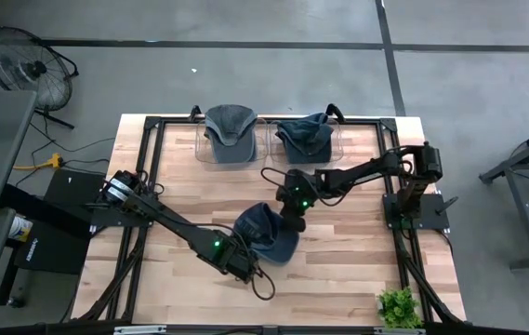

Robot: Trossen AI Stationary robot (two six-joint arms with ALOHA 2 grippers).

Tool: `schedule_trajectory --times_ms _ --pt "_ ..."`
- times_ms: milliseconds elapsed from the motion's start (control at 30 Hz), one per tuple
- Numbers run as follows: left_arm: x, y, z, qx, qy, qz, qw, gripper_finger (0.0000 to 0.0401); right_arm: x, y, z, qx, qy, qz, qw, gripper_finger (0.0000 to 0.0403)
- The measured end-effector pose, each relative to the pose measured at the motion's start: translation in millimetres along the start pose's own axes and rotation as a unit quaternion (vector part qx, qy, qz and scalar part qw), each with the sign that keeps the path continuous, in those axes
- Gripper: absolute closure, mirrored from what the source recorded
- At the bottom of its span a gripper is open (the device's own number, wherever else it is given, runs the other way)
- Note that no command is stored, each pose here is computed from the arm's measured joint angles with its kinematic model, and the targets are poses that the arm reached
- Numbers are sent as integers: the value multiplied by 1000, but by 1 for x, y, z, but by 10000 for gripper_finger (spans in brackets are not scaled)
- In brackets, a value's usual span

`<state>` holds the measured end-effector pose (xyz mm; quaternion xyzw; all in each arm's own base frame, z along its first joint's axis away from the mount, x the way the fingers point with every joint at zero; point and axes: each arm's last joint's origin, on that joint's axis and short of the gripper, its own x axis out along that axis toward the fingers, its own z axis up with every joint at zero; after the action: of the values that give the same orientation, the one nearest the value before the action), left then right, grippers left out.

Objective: Pick & Place hat
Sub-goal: Put the dark blue cap into the right transparent bin

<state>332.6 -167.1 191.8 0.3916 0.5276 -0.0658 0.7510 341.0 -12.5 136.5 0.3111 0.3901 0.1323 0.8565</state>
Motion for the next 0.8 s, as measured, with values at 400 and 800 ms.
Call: schedule_trajectory --times_ms 400,800 --pt "0 3 5 -54 -23 24 998 395 11 -5 -8 18 26 7 999 158" --pt "0 3 7 -171 -32 14 985 393 12 -9 -10 6 35 12 999 322"
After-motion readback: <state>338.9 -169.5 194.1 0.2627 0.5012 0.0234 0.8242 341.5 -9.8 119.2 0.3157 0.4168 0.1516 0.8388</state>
